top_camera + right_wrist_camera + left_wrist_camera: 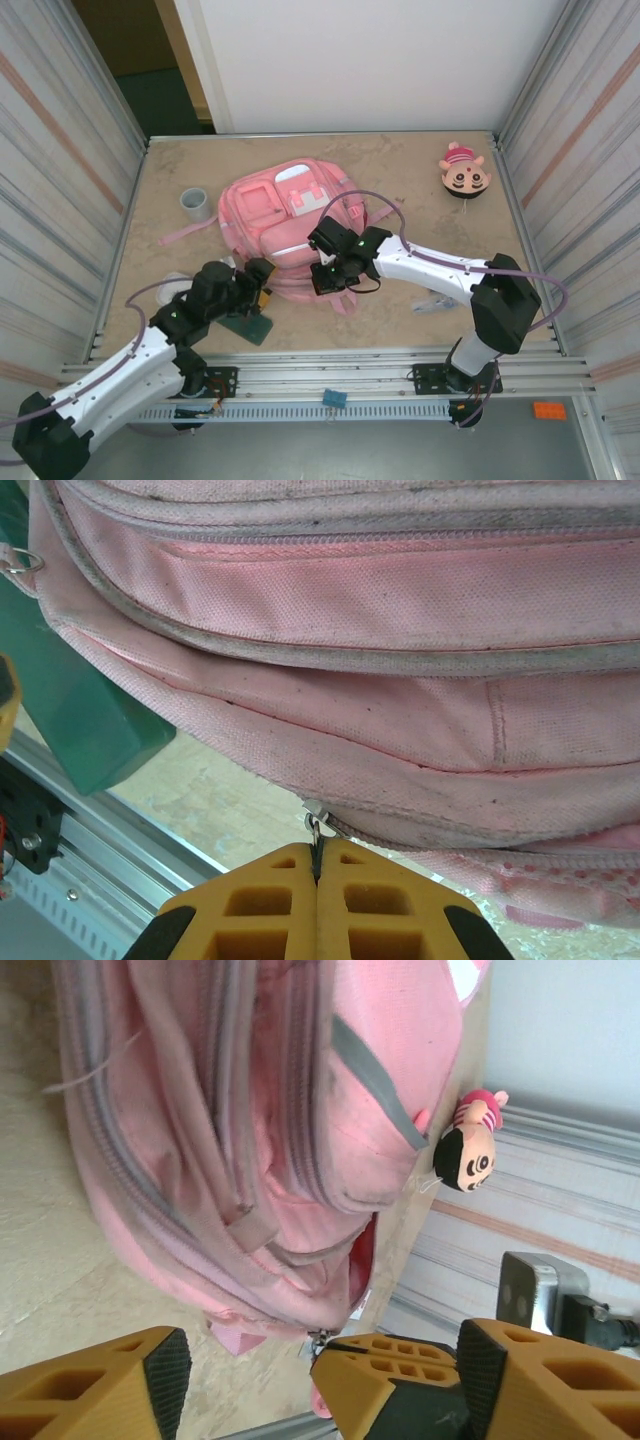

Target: Pack the student bag

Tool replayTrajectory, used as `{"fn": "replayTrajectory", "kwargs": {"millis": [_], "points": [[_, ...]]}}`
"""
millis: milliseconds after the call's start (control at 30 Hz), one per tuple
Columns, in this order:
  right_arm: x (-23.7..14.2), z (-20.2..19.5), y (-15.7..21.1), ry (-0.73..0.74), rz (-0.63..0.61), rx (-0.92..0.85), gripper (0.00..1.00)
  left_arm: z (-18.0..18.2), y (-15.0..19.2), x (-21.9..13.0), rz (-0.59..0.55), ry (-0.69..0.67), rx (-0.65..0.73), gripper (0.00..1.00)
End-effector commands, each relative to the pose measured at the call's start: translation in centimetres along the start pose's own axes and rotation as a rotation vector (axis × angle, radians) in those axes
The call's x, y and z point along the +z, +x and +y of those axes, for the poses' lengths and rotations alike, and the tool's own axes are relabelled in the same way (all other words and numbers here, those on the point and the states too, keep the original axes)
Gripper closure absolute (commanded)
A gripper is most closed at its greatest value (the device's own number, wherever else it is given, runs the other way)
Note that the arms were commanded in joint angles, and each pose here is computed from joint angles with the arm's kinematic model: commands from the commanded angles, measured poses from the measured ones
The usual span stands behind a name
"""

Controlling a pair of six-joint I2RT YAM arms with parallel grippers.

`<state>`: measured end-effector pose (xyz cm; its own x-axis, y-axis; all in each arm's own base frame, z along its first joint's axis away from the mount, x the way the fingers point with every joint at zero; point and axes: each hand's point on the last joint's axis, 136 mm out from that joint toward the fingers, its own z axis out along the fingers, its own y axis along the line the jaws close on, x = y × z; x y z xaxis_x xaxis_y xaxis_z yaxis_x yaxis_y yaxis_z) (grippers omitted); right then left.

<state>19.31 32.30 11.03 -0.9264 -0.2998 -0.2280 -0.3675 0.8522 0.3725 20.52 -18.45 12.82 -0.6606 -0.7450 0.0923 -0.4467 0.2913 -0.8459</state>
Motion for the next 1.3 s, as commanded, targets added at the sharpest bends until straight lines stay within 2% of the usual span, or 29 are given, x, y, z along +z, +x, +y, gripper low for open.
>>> {"fn": "replayTrajectory", "kwargs": {"millis": [0, 233, 267, 333, 500, 567, 700, 800, 1000, 1133, 1267], "points": [[-0.7, 2.0, -0.7, -0.066, -0.011, -0.008, 1.00, 3.2, -1.2, 1.0, -0.068, -0.090, -0.072, 0.27], [-0.8, 3.0, -0.6, -0.111, -0.025, -0.012, 1.00, 0.9, -1.0, 4.0, -0.046, -0.060, -0.056, 0.27], [-0.5, 3.2, -0.5, -0.116, -0.020, -0.015, 1.00, 0.8, -0.9, 4.6, -0.038, -0.059, -0.060, 0.30], [-0.2, 3.1, -0.1, -0.112, -0.009, -0.018, 1.00, 1.1, -0.8, 5.6, -0.024, -0.068, -0.075, 0.42], [-0.6, 0.4, 0.7, -0.022, 0.007, -0.012, 1.00, 2.7, -1.9, 5.5, -0.069, -0.119, -0.074, 0.87], [-1.1, -1.4, 0.7, 0.028, 0.009, 0.002, 1.00, 3.2, -2.8, 4.8, -0.085, -0.145, -0.060, 0.95], [-2.2, -6.0, 0.5, 0.163, 0.029, 0.010, 1.00, 3.9, -4.7, 2.8, -0.090, -0.167, -0.046, 0.96], [-2.2, -7.6, -0.1, 0.181, 0.034, 0.016, 1.00, 4.1, -6.2, 1.5, -0.091, -0.161, -0.044, 0.97], [-0.7, -4.1, -0.6, 0.017, 0.011, -0.053, 1.00, 3.7, -6.7, 1.0, -0.056, -0.137, -0.039, 0.97], [1.0, -3.5, -0.4, -0.013, 0.023, -0.074, 1.00, 3.1, -6.4, 1.8, -0.011, -0.117, -0.044, 0.96], [1.9, -4.2, -0.5, 0.010, 0.044, -0.082, 0.90, 2.2, -6.2, 2.3, 0.016, -0.100, -0.027, 0.95]]}}
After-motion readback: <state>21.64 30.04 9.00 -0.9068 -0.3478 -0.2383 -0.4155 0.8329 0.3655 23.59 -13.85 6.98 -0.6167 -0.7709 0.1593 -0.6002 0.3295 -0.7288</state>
